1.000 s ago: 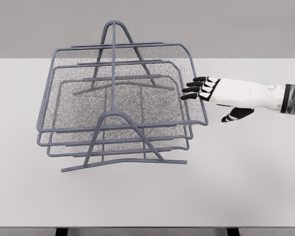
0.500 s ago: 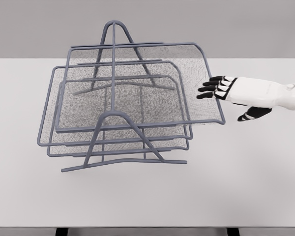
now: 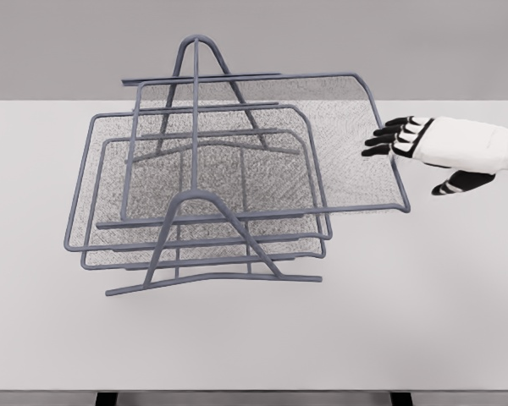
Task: Pull out the upper folder box with right arm
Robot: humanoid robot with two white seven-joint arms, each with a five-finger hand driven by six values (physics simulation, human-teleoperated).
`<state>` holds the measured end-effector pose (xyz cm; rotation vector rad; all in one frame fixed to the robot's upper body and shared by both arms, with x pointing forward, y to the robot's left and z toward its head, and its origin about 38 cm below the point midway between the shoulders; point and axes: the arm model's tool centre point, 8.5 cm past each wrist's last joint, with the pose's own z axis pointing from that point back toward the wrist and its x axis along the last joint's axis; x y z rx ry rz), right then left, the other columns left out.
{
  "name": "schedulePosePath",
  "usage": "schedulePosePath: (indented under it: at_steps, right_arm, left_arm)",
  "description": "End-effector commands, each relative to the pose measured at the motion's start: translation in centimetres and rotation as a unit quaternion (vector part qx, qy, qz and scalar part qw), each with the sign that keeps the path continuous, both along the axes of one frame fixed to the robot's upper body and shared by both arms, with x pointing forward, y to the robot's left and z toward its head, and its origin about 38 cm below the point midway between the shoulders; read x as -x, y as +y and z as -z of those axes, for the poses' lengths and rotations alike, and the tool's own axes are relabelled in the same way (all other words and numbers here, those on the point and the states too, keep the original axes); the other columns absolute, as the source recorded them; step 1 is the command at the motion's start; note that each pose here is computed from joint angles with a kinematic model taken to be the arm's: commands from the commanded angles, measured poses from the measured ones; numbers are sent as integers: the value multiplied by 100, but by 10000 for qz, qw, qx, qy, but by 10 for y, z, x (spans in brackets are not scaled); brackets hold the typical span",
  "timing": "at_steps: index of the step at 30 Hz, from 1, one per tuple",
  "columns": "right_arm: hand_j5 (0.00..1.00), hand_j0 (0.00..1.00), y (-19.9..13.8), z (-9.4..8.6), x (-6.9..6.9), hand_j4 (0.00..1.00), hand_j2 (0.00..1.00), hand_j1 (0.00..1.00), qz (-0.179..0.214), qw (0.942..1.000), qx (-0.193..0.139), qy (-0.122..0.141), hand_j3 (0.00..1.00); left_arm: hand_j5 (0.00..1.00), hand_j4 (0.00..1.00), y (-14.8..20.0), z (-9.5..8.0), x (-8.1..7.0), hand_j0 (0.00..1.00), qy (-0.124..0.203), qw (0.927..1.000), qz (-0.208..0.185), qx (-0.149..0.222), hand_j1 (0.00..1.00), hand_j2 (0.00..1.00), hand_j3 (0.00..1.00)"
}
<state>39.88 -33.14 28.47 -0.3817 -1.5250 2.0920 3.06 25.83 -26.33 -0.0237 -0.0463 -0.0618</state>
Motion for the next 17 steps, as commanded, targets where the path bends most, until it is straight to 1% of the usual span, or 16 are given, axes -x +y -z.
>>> schedulePosePath:
  at_steps: [1, 2, 3, 4, 5, 6, 7, 10, 14, 17]
  right_arm:
    - [100, 100, -2, -13, -2, 100, 100, 100, 48, 9998, -153, -140, 100]
    - [100, 100, -4, -20, -2, 100, 100, 100, 80, 9995, -198, -215, 100]
    - [100, 100, -6, -22, -2, 100, 100, 100, 92, 9994, -254, -198, 100]
    - [100, 100, -9, -28, -2, 100, 100, 100, 132, 9990, -354, -235, 100]
    - [100, 100, -20, -34, -2, 100, 100, 100, 274, 9979, -571, -149, 100]
    - [100, 100, -36, -36, -5, 100, 100, 100, 518, 9951, -838, -6, 100]
    - [100, 100, -40, -38, -7, 100, 100, 100, 582, 9929, -1036, 67, 100]
    - [100, 100, -40, -36, -6, 100, 100, 100, 576, 9927, -1050, 100, 100]
    - [100, 100, -38, -27, -5, 100, 100, 100, 576, 9925, -1060, 201, 100]
    - [100, 100, -38, -26, -5, 100, 100, 100, 575, 9924, -1071, 212, 100]
  left_arm:
    - [100, 100, 0, 0, 0, 100, 1, 10000, -1, -5, 100, 100, 100]
    - [100, 100, 0, 0, 0, 100, 2, 10000, -1, 2, 100, 100, 100]
    - [100, 100, 0, 0, 0, 100, 2, 10000, -1, 2, 100, 100, 100]
    - [100, 100, 0, 0, 0, 100, 2, 10000, -1, 2, 100, 100, 100]
    - [100, 100, 0, 0, 0, 100, 2, 10000, -1, 2, 100, 100, 100]
    - [100, 100, 0, 0, 0, 100, 1, 10000, -1, -5, 100, 100, 100]
    - [100, 100, 0, 0, 0, 100, 2, 10000, -1, 2, 100, 100, 100]
    - [100, 100, 0, 0, 0, 100, 1, 10000, -1, -5, 100, 100, 100]
    - [100, 100, 0, 0, 0, 100, 2, 10000, -1, 2, 100, 100, 100]
    - [100, 100, 0, 0, 1, 100, 9, 10000, -1, 2, 100, 100, 100]
